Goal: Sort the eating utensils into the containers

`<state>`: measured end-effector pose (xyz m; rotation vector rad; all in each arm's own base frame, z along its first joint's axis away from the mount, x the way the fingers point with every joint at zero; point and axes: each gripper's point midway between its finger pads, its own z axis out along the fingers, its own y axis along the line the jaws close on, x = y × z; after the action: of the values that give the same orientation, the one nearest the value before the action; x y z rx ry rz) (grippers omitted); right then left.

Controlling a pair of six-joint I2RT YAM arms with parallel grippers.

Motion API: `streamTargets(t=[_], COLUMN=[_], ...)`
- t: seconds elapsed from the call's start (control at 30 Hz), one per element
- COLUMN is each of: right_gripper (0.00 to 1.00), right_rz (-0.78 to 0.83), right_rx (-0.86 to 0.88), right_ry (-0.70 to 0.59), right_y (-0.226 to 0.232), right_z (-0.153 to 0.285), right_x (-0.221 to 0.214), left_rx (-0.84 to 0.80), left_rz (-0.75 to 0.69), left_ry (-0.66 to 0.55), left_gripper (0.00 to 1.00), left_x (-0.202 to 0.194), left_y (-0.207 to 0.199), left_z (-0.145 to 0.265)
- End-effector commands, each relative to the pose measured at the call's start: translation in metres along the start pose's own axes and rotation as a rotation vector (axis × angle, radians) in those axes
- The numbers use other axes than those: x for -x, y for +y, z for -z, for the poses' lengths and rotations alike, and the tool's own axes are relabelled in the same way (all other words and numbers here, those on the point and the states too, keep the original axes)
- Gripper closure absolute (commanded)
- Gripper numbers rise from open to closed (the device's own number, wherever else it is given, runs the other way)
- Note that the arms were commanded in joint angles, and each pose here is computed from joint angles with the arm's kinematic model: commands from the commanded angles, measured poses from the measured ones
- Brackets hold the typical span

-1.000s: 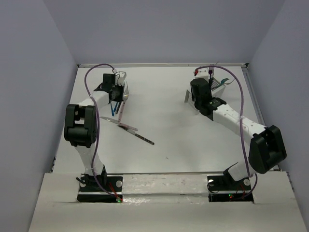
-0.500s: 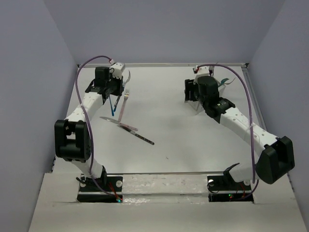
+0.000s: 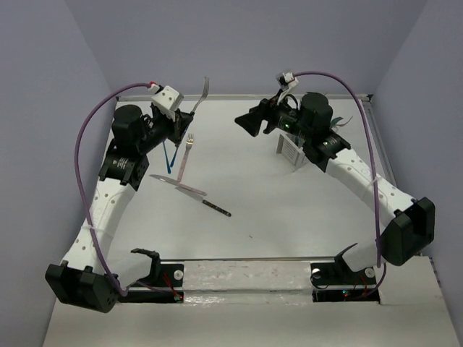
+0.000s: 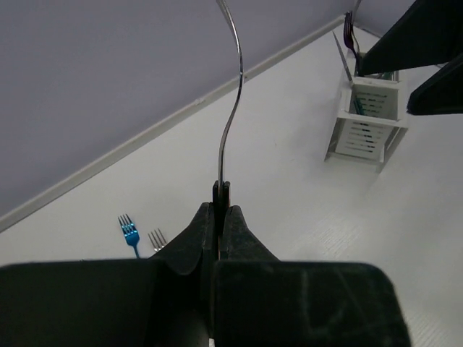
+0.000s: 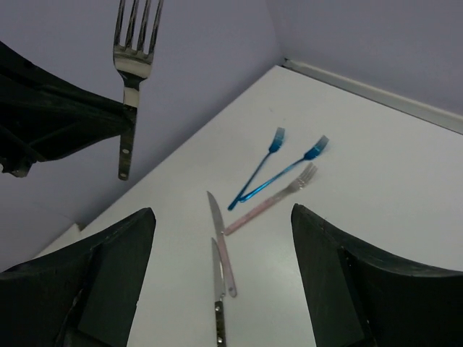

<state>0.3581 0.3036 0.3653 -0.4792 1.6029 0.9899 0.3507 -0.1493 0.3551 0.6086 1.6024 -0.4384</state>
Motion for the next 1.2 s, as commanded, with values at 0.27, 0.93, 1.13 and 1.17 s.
streamTargets(t=[0.27, 0.93, 1.13, 1.17], right_gripper=[0.19, 0.29, 0.42, 0.48], right_rz=[-0.109, -0.384, -0.411, -0.409], right_rx=[0.425, 0.329, 0.331, 0.335], right_ry=[-0.176, -0.206, -0.188, -0.193], right_y=[0.119, 0.094, 0.091, 0.091], right_z=[-0.046, -0.103, -0.118, -0.118], right_x=[0.027, 0.023, 0.017, 0.019], left_rx=[-0.044, -0.059, -0.073, -0.076], left_rz=[0.032, 0.024, 0.026, 0.026], left_ry=[-0.093, -0.103, -0.098, -0.095], left_gripper=[1.00, 1.00, 1.00, 1.00], left_x=[0.020, 0.016, 0.013, 0.011], left_y=[-0.019, -0.023, -0.026, -0.026], left_z=[0.014, 0.013, 0.012, 0.012])
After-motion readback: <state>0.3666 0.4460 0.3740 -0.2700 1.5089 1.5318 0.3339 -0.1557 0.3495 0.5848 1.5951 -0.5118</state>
